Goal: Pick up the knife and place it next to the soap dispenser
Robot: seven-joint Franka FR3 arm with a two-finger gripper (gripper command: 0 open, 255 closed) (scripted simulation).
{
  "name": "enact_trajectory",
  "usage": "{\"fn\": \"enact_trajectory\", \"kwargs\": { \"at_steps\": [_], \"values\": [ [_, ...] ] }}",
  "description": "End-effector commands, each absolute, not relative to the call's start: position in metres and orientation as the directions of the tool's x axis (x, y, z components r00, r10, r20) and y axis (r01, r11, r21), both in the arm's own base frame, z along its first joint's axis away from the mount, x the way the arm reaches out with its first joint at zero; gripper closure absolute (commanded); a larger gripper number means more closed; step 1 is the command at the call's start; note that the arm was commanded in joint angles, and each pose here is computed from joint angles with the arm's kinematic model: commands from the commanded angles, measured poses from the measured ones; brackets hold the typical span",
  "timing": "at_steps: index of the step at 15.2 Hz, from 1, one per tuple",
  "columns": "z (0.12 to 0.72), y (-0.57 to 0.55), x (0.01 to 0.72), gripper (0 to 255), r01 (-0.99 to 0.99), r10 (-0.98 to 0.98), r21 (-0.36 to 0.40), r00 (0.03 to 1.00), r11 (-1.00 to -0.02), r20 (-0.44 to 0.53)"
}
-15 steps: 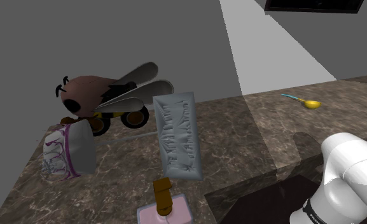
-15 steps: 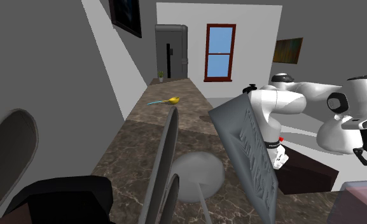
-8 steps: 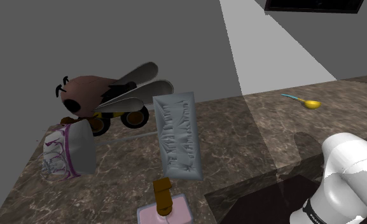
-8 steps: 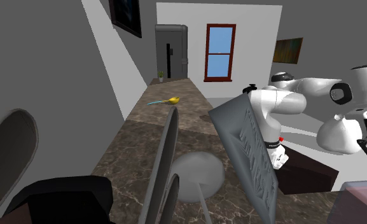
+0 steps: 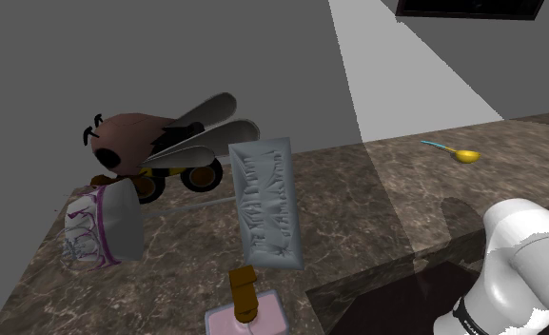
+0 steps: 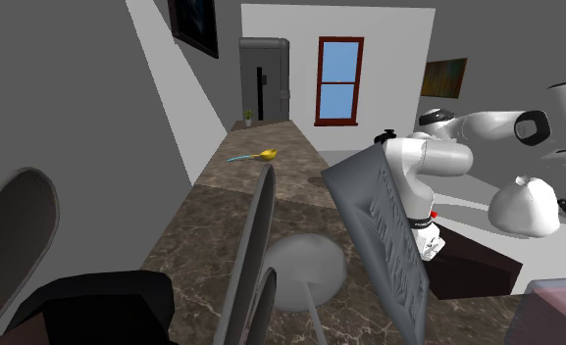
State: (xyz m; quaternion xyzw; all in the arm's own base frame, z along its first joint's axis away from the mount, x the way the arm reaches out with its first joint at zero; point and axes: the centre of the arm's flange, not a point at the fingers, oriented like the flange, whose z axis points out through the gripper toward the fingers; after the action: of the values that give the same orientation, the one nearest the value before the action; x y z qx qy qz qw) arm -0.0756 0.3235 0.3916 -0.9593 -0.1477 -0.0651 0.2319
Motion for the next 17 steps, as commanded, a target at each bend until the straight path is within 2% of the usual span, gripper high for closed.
{"fn": "enact_trajectory", "kwargs": {
  "at_steps": [1,17],
  "values": [
    [0.402,0.323,-0.076,255,0.313,0.253,-0.425,0.948,-0.849,0.194],
    [0.487,0.323,-0.076,255,0.313,0.253,-0.425,0.948,-0.849,0.194]
  ]
}}
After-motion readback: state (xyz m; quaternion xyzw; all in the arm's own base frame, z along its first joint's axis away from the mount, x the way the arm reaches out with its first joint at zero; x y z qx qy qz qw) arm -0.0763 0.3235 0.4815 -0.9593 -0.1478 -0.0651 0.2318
